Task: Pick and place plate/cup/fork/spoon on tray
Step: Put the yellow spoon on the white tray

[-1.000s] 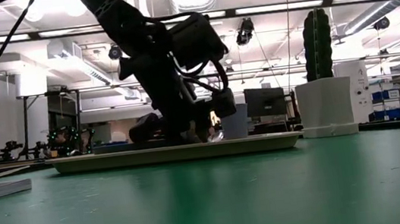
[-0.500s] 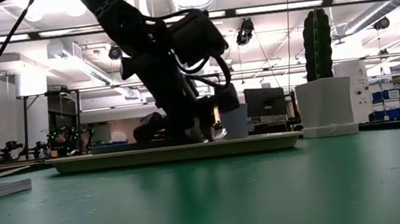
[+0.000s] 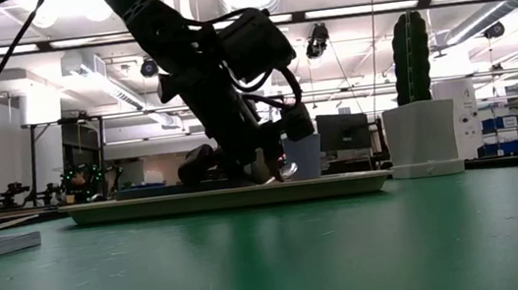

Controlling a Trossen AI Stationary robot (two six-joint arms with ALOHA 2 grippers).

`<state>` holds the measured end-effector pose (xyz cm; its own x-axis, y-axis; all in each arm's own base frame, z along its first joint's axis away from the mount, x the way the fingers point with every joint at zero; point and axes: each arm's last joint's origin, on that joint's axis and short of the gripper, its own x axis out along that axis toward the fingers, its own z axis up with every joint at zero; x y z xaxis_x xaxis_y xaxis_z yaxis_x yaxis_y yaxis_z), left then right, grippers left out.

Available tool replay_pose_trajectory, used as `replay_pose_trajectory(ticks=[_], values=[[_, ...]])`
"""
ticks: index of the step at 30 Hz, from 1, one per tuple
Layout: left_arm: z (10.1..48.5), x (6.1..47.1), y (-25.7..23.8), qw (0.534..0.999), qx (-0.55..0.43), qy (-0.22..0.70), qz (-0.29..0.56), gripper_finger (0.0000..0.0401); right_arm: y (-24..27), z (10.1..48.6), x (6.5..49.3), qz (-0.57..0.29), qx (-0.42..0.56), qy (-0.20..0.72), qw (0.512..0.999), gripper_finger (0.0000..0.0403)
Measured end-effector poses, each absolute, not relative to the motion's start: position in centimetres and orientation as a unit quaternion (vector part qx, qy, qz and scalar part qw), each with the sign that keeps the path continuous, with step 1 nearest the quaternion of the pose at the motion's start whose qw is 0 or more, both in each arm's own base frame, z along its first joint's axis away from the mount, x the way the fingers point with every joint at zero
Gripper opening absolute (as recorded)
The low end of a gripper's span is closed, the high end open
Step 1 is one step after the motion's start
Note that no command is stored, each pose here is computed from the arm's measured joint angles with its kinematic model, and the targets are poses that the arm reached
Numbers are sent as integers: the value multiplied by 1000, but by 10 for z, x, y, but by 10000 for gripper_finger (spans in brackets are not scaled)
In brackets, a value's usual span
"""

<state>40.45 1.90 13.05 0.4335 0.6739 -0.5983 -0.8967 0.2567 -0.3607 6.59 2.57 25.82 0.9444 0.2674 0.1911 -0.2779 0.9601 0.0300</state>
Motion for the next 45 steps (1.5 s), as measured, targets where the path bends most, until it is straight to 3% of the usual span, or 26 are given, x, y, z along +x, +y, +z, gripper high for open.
replay_pose_trajectory(ticks=[11, 26, 36, 45], values=[[133, 406, 18, 777, -352, 161, 496, 164, 26, 258, 66, 139, 28, -93, 986, 139], [177, 402, -2, 837, -292, 181, 426, 171, 26, 258, 66, 136, 42, -91, 986, 139], [232, 387, -38, 911, -153, 198, 326, 171, 24, 255, 71, 75, 85, -69, 991, 130], [285, 353, -88, 957, 60, 202, 198, 171, 29, 246, 92, 1, 107, -3, 994, 58]])
